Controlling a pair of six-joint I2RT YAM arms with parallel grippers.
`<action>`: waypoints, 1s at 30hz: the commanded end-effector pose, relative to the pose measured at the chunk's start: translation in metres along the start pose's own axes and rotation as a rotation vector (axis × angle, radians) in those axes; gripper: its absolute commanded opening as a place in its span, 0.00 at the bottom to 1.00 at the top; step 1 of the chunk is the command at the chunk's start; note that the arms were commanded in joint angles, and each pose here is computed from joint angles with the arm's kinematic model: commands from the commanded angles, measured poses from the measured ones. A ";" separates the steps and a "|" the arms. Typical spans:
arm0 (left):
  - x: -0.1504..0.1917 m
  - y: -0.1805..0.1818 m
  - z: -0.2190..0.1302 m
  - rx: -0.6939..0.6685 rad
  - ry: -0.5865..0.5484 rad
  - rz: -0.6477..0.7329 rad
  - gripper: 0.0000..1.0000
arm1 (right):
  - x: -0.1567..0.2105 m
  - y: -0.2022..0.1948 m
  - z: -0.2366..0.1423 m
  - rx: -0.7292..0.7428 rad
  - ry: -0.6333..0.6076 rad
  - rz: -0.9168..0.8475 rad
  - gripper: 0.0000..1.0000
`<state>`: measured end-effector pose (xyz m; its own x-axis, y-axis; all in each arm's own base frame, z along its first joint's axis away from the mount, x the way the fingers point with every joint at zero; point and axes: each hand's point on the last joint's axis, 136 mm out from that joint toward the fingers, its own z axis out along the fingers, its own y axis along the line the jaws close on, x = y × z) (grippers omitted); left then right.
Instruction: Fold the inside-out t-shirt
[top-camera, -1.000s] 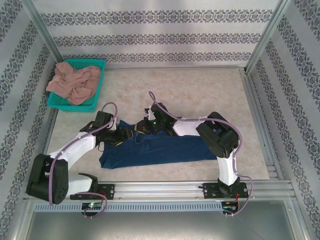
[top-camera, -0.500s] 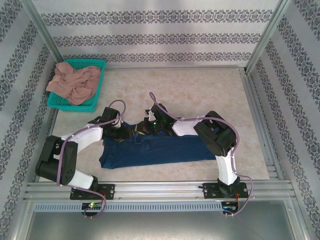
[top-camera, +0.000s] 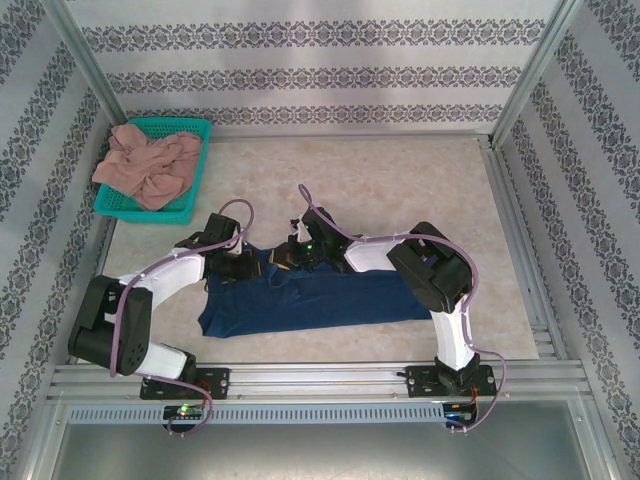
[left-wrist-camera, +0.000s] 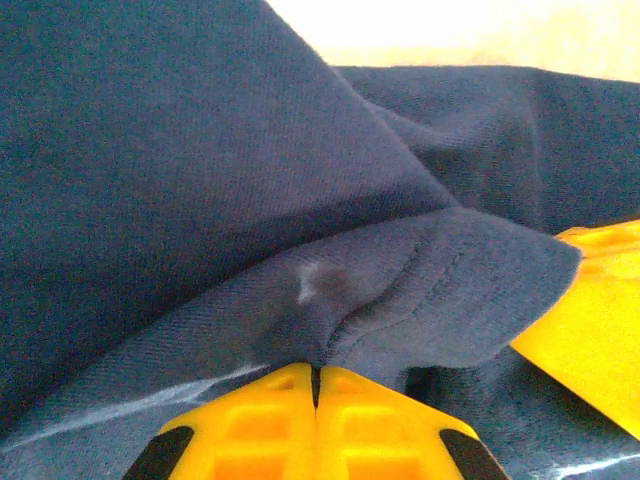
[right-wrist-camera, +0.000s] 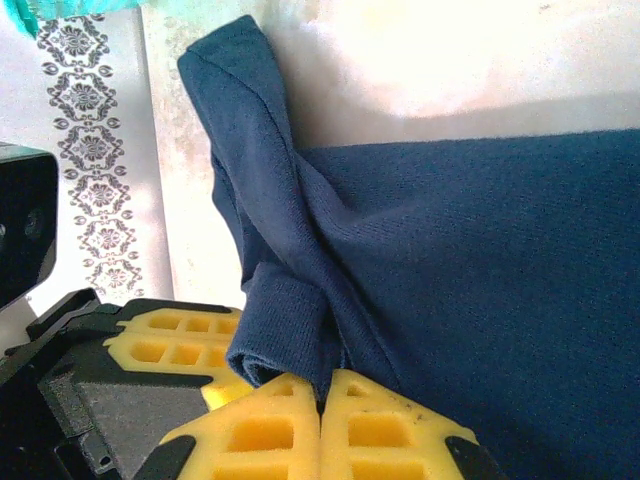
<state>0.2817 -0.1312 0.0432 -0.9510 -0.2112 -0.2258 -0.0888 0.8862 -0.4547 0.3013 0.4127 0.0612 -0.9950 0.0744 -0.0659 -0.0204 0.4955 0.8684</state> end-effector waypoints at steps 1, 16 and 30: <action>0.003 -0.001 -0.006 -0.023 0.008 0.038 0.06 | -0.003 -0.003 -0.001 -0.007 0.002 -0.001 0.00; 0.005 -0.006 0.005 -0.038 0.038 0.074 0.13 | -0.001 -0.007 -0.001 0.001 0.004 0.003 0.00; 0.017 0.019 -0.054 -0.248 0.022 0.033 0.00 | 0.006 -0.002 -0.004 0.022 0.037 -0.058 0.00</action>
<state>0.2663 -0.1140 0.0668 -0.9543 -0.1674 -0.2475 -0.0836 0.9448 -0.3168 0.2989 0.4114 0.0567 -0.9958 0.0582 -0.0709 -0.0317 0.5073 0.8612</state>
